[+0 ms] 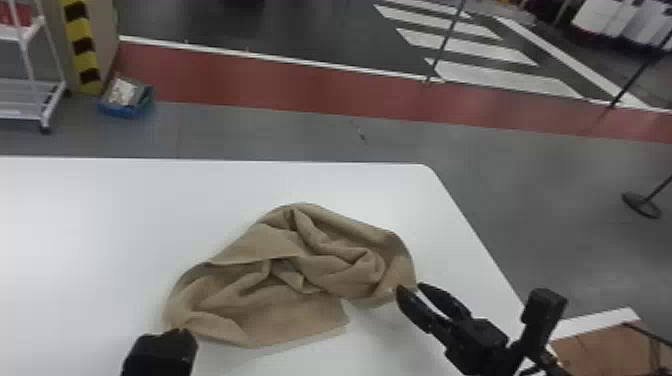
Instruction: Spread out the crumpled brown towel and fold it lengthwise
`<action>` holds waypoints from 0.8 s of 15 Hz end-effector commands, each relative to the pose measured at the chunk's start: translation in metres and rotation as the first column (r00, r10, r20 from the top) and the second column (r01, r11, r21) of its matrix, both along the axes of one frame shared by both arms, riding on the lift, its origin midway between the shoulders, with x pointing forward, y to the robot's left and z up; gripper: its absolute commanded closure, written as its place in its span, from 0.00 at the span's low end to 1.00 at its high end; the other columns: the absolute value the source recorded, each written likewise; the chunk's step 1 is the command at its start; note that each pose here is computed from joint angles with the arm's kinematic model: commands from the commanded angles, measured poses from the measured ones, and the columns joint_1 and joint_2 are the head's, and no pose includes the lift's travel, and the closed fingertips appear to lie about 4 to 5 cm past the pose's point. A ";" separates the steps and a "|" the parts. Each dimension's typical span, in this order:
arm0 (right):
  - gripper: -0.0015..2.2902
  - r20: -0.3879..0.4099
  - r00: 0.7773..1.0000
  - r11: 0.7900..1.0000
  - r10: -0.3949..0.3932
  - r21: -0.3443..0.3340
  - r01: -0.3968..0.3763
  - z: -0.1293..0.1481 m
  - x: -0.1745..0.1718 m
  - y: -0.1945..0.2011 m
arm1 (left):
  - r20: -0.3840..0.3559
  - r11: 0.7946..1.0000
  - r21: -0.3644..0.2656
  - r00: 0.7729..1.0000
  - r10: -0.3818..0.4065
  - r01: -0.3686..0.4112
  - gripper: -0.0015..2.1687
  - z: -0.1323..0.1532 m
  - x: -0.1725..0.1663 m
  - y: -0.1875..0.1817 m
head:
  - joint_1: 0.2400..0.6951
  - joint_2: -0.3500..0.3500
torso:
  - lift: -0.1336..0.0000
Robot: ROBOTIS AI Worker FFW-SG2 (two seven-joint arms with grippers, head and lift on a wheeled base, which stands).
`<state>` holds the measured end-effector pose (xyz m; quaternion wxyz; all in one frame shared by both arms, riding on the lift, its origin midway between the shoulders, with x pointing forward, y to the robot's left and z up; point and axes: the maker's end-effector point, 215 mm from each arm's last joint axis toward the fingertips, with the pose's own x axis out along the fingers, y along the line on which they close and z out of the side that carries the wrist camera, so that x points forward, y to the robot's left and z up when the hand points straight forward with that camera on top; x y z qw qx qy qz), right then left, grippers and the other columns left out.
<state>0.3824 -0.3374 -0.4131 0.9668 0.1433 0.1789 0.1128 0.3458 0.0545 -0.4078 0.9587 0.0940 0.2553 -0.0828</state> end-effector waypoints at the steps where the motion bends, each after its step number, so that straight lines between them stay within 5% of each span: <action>1: 0.26 -0.004 1.000 1.000 -0.001 -0.002 0.001 -0.002 0.000 -0.001 | 0.000 1.000 -0.001 1.000 -0.001 0.001 0.65 0.000 0.000 -0.001 | 1.00 0.00 | 0.07; 3: 0.28 -0.005 1.000 1.000 -0.003 -0.002 0.003 -0.002 -0.001 -0.003 | 0.000 1.000 -0.003 1.000 -0.002 0.002 0.65 0.001 0.000 -0.001 | 1.00 0.00 | 0.07; 7: 0.54 -0.010 1.000 1.000 -0.003 -0.002 0.003 -0.003 -0.002 -0.004 | 0.001 1.000 -0.003 1.000 -0.003 0.003 0.65 0.001 0.000 -0.001 | 1.00 0.00 | 0.07; 12: 0.57 0.000 1.000 1.000 -0.010 0.003 0.010 0.001 -0.001 -0.008 | 0.000 1.000 -0.003 1.000 -0.001 0.001 0.65 0.001 0.000 -0.001 | 1.00 0.00 | 0.07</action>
